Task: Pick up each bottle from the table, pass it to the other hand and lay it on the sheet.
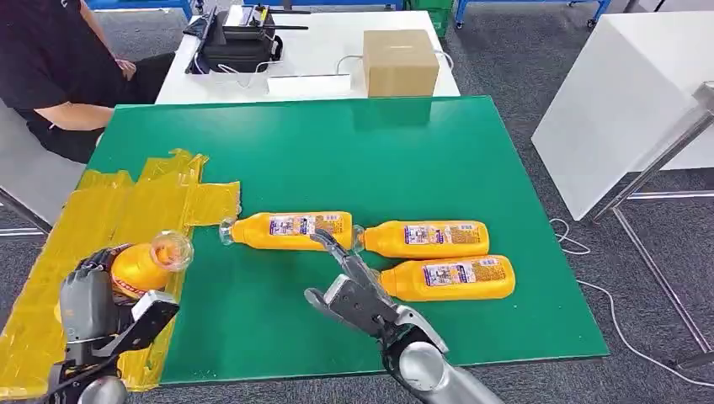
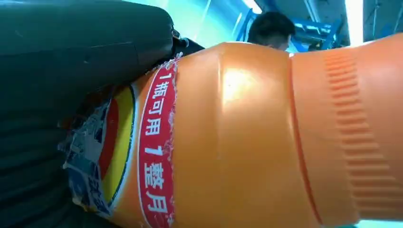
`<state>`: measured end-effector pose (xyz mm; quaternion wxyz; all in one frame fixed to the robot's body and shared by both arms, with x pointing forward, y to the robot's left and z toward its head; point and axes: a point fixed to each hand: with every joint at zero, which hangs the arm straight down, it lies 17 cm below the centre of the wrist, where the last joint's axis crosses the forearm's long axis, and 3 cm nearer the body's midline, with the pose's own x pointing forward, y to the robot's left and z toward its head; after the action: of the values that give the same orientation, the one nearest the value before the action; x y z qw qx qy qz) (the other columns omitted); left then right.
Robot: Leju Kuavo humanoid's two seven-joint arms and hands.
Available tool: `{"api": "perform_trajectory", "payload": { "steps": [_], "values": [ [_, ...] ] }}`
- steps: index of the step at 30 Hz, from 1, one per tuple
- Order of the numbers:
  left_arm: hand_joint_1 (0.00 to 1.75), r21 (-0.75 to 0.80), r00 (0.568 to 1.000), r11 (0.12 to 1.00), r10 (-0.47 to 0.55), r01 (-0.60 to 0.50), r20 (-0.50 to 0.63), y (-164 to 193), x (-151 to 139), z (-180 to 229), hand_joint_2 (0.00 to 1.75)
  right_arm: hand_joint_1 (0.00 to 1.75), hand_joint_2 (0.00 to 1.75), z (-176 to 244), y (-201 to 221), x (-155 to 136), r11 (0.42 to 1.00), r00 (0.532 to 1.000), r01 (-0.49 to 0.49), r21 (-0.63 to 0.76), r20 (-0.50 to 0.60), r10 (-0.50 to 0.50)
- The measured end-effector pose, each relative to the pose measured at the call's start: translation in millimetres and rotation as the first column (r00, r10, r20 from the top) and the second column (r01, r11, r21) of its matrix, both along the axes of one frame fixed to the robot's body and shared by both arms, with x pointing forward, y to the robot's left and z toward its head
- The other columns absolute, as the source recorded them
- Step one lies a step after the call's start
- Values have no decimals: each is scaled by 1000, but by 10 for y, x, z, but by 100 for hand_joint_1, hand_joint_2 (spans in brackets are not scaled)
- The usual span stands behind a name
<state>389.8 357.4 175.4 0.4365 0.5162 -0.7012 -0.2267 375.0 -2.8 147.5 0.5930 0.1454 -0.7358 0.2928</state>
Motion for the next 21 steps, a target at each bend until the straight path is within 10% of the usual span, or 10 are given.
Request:
{"api": "perform_trajectory", "payload": {
  "steps": [11,12,13,21],
  "values": [
    [175,359,960,933,127,-30,-251,257,129,-763,175,0,0,47,48,-9,999,1000,-18,27,-17,18],
    [31,365,954,931,128,-21,-273,260,132,-834,175,0,0,46,48,-10,999,1000,-18,27,-17,19],
    [0,365,946,931,126,-8,-299,258,135,-912,0,0,0,47,55,-12,999,1000,-20,28,-19,20],
    [0,342,905,934,55,102,-421,78,145,-1269,0,0,0,44,103,-33,999,999,-33,23,-30,34]
  ]
}}
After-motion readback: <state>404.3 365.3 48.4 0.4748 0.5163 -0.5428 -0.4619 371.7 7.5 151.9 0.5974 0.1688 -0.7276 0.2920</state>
